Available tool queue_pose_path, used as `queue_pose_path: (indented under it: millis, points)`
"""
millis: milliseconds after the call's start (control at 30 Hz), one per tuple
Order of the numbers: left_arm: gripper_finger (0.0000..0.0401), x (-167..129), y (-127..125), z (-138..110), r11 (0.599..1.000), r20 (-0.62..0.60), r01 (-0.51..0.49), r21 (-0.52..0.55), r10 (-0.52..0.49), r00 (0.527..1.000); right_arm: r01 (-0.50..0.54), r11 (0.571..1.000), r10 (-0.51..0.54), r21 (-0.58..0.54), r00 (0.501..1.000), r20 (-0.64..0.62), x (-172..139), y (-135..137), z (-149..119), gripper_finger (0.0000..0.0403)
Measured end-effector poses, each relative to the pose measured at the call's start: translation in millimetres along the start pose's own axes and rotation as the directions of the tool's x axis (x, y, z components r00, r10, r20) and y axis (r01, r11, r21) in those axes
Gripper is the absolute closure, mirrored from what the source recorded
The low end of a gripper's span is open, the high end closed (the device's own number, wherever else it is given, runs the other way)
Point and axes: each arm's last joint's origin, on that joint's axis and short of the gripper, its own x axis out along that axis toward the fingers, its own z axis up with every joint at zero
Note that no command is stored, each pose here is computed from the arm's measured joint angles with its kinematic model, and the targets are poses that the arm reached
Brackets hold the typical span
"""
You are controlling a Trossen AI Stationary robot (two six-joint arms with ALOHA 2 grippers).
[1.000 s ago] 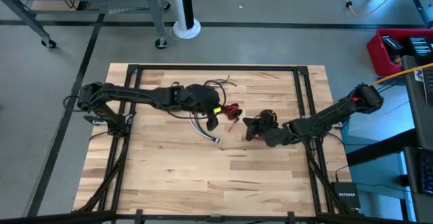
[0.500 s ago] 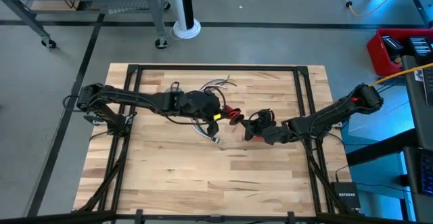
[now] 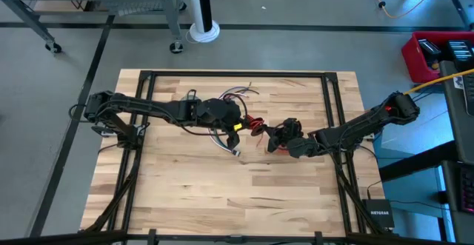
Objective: Coil cords
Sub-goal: Coil the red wire onto the spool
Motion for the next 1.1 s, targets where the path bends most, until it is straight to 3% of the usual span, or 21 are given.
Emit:
queue_pose_path:
  millis: [300, 567, 667, 900, 1000, 1100]
  points:
    - [0.0401, 0.0, 0.2, 0.3, 1.000, 0.002, 0.000, -0.001, 0.000, 1.000, 0.022, 0.990, -0.018, -0.142, 0.999, 0.027, 0.4, -0.6, 0.2, 0.0356]
    - [0.0401, 0.0, 0.3, 0.1, 1.000, 0.000, -0.001, 0.007, 0.001, 1.000, 0.105, 0.939, -0.104, -0.328, 0.994, 0.021, 15.4, -8.7, -22.6, 0.0356]
    - [0.0401, 0.0, 0.4, -0.5, 1.000, -0.005, -0.002, 0.017, 0.002, 1.000, 0.110, 0.939, -0.113, -0.327, 0.994, 0.012, 15.2, -9.5, -32.9, 0.0356]
    - [0.0401, 0.3, 8.6, -1.4, 0.999, -0.031, -0.027, 0.025, 0.028, 0.999, 0.148, 0.930, -0.087, -0.336, 0.978, 0.190, -11.7, 0.8, -42.4, 0.0356]
    - [0.0401, 0.3, 12.7, 0.4, 0.999, -0.023, -0.037, 0.019, 0.037, 0.999, 0.104, 0.948, -0.057, -0.301, 0.985, 0.160, -17.3, 3.1, -47.2, 0.0356]
    - [0.0401, 0.1, 16.3, 1.7, 0.999, -0.018, -0.045, 0.014, 0.045, 0.999, 0.032, 0.965, -0.018, -0.260, 0.998, 0.056, -17.1, 4.4, -50.3, 0.0356]
